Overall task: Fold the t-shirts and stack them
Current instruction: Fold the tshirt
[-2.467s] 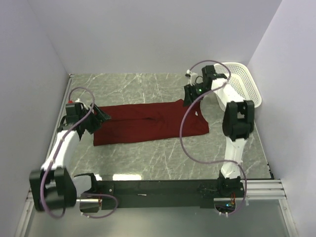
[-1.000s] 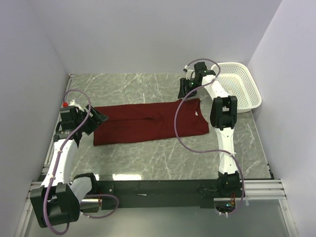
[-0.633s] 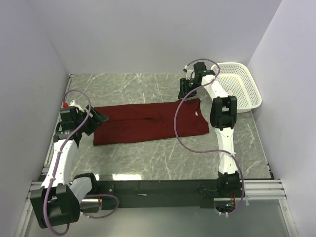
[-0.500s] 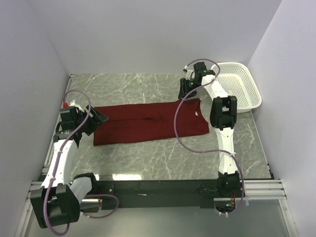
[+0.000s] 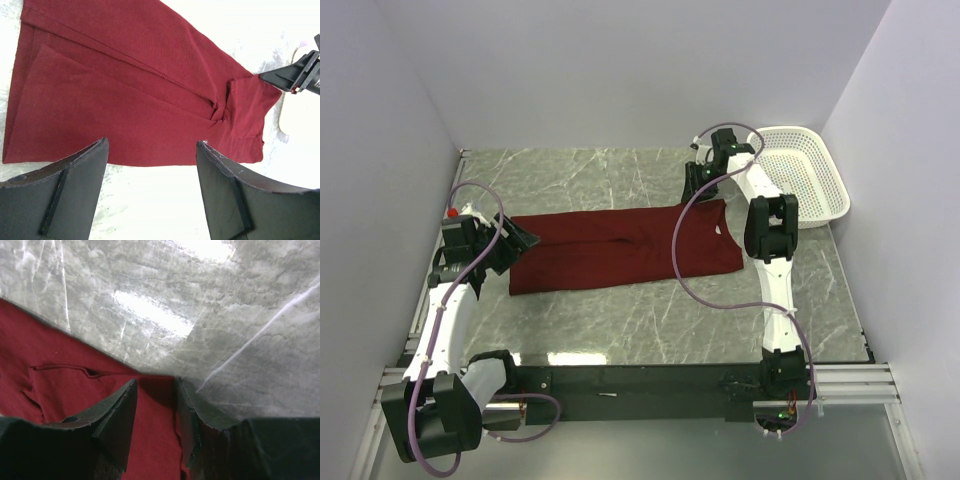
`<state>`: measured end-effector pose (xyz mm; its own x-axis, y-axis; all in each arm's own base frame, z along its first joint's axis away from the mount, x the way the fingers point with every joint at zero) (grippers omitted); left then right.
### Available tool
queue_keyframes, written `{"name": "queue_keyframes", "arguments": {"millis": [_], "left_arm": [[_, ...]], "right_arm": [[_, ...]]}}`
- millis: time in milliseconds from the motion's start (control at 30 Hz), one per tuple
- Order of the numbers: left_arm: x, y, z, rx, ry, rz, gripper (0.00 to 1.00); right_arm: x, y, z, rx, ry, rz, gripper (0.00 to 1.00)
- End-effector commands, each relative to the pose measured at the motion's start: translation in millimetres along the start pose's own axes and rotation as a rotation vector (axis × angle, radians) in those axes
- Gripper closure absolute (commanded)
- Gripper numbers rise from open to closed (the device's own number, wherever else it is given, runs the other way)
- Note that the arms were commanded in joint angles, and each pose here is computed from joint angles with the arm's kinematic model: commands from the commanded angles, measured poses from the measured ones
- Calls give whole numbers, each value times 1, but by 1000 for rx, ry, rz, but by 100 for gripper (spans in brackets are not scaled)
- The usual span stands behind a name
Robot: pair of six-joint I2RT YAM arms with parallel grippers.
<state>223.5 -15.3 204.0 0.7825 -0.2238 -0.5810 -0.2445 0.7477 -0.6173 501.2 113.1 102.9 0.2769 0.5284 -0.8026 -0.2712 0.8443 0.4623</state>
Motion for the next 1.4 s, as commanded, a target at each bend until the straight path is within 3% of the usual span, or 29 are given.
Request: {"name": "queue_keyframes", "arguments": {"millis": [0, 167, 400, 500, 1367], "left_arm": [[-6, -9, 6, 12, -29, -46, 24], [-6, -9, 7, 10, -31, -42, 24], [-7, -8, 6, 11, -31, -40, 24], [-7, -7, 5, 9, -28, -40, 24], [-9, -7, 0, 6, -17, -51, 24]], "right_arm": [[1, 3, 4, 7, -1, 12, 55], [2, 5, 6, 3, -11, 27, 60], [-2, 9, 11, -17, -34, 61, 82], [-6, 11, 12, -30, -45, 75, 86], [-50, 27, 11, -166, -149, 183, 85]]}}
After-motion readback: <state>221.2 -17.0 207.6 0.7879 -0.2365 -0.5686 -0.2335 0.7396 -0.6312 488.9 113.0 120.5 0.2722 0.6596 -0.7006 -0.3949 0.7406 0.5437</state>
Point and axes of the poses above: each gripper's point midway between its finger pads, its own x axis out along the fingers, its own y axis along the line the jaws close on, z = x × y, the point moved 9 cm from there along -x, back along the fingers, and after that the axes turned 3 degrees about x, right-handed, at the moved point
